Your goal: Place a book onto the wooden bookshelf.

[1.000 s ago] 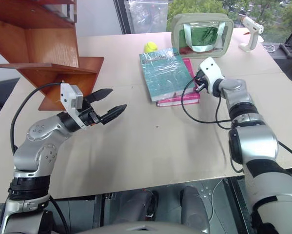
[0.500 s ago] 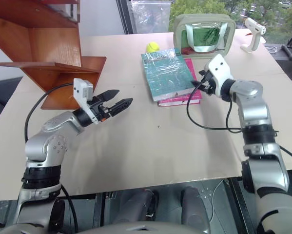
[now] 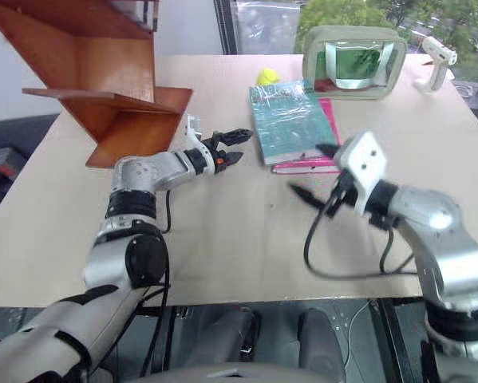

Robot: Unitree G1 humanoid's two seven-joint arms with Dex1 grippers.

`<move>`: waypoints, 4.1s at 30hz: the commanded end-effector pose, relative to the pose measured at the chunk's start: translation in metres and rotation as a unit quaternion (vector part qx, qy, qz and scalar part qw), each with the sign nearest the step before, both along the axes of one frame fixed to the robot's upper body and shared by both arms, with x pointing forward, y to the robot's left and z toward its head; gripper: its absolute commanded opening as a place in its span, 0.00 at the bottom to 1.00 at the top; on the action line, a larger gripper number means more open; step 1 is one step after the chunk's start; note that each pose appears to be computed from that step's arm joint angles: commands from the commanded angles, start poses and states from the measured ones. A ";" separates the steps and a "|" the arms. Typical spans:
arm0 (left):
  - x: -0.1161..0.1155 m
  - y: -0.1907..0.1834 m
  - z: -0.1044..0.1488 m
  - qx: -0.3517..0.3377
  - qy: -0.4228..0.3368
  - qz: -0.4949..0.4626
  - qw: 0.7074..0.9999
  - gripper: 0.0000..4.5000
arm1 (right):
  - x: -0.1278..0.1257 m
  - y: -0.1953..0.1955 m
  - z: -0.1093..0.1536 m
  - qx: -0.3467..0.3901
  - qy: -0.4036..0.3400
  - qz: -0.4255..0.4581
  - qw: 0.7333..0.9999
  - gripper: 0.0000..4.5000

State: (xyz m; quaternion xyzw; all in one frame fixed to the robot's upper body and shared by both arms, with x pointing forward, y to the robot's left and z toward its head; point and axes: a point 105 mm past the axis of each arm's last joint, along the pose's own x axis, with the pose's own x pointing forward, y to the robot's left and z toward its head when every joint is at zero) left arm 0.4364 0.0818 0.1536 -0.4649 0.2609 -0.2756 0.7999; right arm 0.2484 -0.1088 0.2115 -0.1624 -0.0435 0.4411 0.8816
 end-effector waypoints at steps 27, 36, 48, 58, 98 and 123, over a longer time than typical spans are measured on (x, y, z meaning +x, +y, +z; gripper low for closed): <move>-0.017 -0.044 0.007 -0.086 0.038 -0.056 0.994 0.11 | -0.026 -0.026 0.018 -0.019 -0.044 -0.120 0.992 1.00; -0.073 -0.042 -0.008 -0.019 0.022 -0.006 1.000 0.06 | -0.021 -0.023 0.020 -0.027 -0.039 -0.100 0.994 1.00; -0.081 -0.050 0.006 -0.059 0.016 -0.067 0.996 0.99 | -0.016 -0.023 0.022 -0.027 -0.043 -0.095 0.994 1.00; -0.073 -0.063 0.014 -0.066 0.001 -0.125 0.990 0.99 | -0.017 -0.022 0.022 -0.025 -0.047 -0.102 0.993 1.00; -0.073 -0.008 0.001 -0.090 -0.008 -0.001 0.996 0.99 | -0.016 -0.015 0.024 -0.031 -0.050 -0.069 0.996 1.00; -0.019 -0.101 -0.007 -0.193 0.049 0.040 0.979 0.99 | -0.021 -0.020 0.030 -0.060 -0.044 -0.065 0.995 1.00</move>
